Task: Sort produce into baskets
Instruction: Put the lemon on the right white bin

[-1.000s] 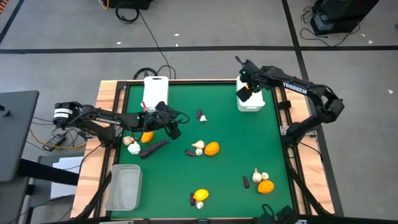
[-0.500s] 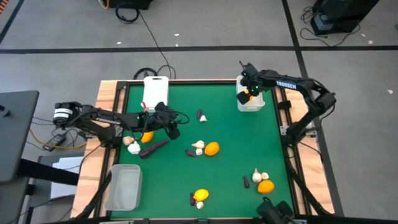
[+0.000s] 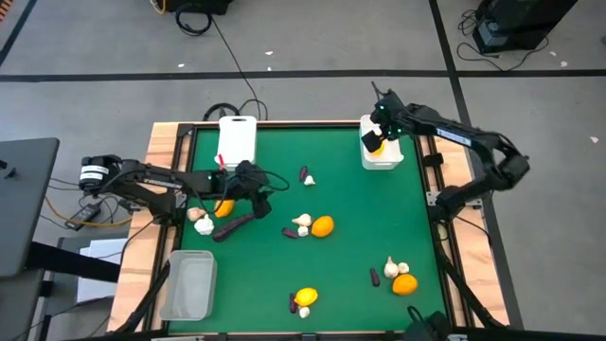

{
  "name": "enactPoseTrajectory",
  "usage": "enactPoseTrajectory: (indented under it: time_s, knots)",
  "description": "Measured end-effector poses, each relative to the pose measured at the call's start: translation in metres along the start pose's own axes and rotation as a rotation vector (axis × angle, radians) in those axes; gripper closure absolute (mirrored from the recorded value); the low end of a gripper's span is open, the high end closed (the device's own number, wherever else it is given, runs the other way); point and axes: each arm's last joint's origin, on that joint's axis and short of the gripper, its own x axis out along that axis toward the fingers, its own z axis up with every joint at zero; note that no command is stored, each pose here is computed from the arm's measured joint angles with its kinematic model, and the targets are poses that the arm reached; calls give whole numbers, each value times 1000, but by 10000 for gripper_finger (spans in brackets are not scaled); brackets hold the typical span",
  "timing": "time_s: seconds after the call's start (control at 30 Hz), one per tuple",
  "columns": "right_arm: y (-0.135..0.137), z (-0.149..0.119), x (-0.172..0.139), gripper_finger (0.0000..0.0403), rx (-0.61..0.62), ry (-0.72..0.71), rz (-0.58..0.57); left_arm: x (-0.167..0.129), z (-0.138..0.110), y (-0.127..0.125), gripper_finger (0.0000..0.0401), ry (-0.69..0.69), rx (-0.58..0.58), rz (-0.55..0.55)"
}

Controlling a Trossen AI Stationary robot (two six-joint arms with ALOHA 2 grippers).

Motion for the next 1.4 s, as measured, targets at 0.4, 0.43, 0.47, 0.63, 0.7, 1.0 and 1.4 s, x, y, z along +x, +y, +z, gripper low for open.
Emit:
enactPoseTrajectory:
  time_s: [0.4,0.43,0.47,0.63,0.7,1.0,1.4]
  knots:
    - [53,-9,-51,73,-128,-206,134,-58,16,5,235,522,-85,178]
    - [57,-9,-52,73,-140,-219,143,-60,14,5,233,550,-97,197]
    - [62,-10,-53,73,-151,-233,155,-62,12,6,230,574,-107,214]
    - [78,-18,-49,74,-204,-262,196,-62,-4,6,200,658,-132,246]
    - [82,-23,-47,74,-220,-254,202,-58,-13,5,183,688,-143,224]
    - [88,-39,-35,74,-240,-224,216,-43,-41,8,107,727,-190,226]
    - [95,-35,-34,74,-155,-306,267,-31,-58,12,145,647,-139,279]
